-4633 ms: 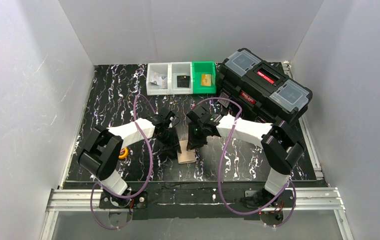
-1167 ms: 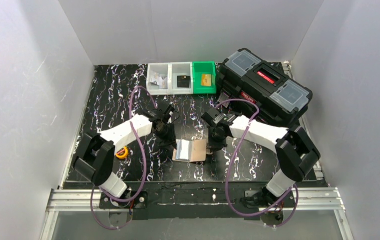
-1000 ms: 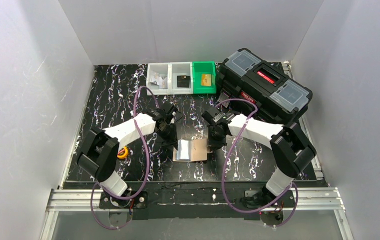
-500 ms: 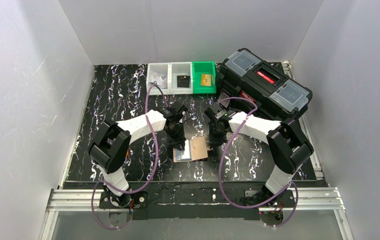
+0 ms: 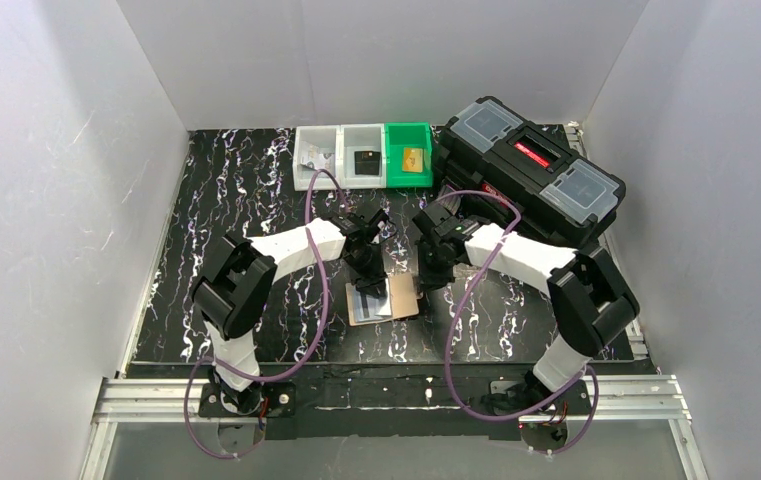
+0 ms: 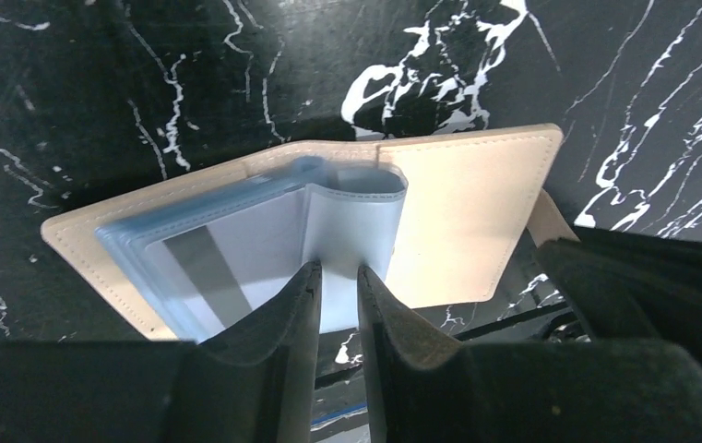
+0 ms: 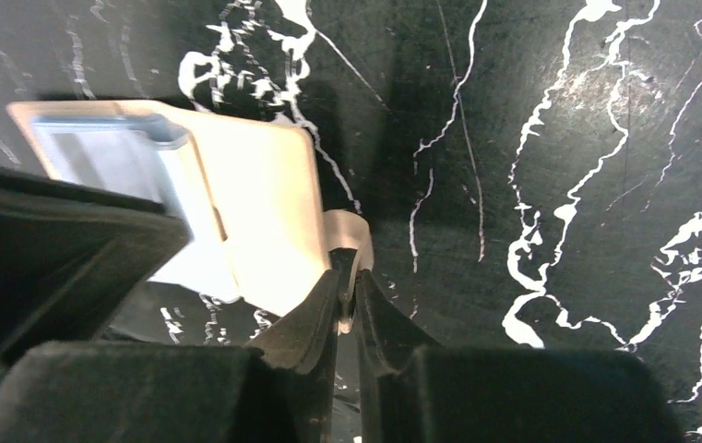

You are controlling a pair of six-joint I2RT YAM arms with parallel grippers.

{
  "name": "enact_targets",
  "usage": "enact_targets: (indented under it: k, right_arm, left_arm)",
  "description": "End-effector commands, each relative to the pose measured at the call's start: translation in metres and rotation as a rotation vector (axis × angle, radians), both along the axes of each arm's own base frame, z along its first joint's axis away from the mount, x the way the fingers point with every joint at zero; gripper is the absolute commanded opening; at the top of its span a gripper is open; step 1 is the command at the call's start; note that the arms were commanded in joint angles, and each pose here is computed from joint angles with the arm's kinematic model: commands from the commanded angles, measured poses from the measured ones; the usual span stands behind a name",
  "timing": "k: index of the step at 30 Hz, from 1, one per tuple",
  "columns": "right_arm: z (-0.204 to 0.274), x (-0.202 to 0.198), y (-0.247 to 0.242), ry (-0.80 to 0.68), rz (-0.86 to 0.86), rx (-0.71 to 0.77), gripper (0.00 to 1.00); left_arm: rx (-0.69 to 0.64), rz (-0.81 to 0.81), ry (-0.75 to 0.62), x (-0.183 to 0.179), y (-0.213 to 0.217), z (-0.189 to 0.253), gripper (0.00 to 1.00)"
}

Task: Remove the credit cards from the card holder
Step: Remove the credit card from the card holder.

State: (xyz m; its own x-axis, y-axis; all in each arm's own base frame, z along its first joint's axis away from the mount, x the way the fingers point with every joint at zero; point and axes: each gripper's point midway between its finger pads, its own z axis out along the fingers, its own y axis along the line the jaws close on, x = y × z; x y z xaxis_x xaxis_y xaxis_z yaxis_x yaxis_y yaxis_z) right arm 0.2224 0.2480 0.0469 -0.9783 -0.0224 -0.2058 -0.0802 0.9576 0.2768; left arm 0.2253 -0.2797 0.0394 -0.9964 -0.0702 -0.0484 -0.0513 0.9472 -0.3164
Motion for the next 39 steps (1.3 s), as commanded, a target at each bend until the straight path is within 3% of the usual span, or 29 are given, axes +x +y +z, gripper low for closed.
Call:
enact_targets:
  k: [1, 4, 11, 20, 32, 39]
  right_arm:
    - [0.031, 0.004, 0.005, -0.064, 0.01, 0.073, 0.22]
    - [0.048, 0.005, 0.009, -0.095, 0.003, 0.11, 0.31]
    - [0.072, -0.005, 0.022, -0.129, 0.014, 0.206, 0.39]
    - [0.045, -0.022, 0.022, -0.111, 0.049, 0.241, 0.43]
    - [0.056, -0.025, 0.049, -0.138, 0.111, 0.253, 0.45]
    - [0.052, -0.023, 0.068, -0.141, 0.164, 0.162, 0.67]
  left_arm:
    - [-0.073, -0.007, -0.001, 0.002, -0.018, 0.012, 0.2]
    - [-0.1, -0.015, 0.006, 0.001, -0.022, 0.017, 0.2]
    - [-0.142, -0.029, 0.064, -0.006, -0.031, 0.019, 0.2]
    - [-0.188, -0.036, 0.085, -0.007, -0.039, 0.028, 0.2]
    - [-0.166, -0.026, -0.022, 0.011, 0.0, 0.068, 0.28]
    - [-0.089, 0.022, -0.087, 0.014, 0.05, 0.083, 0.34]
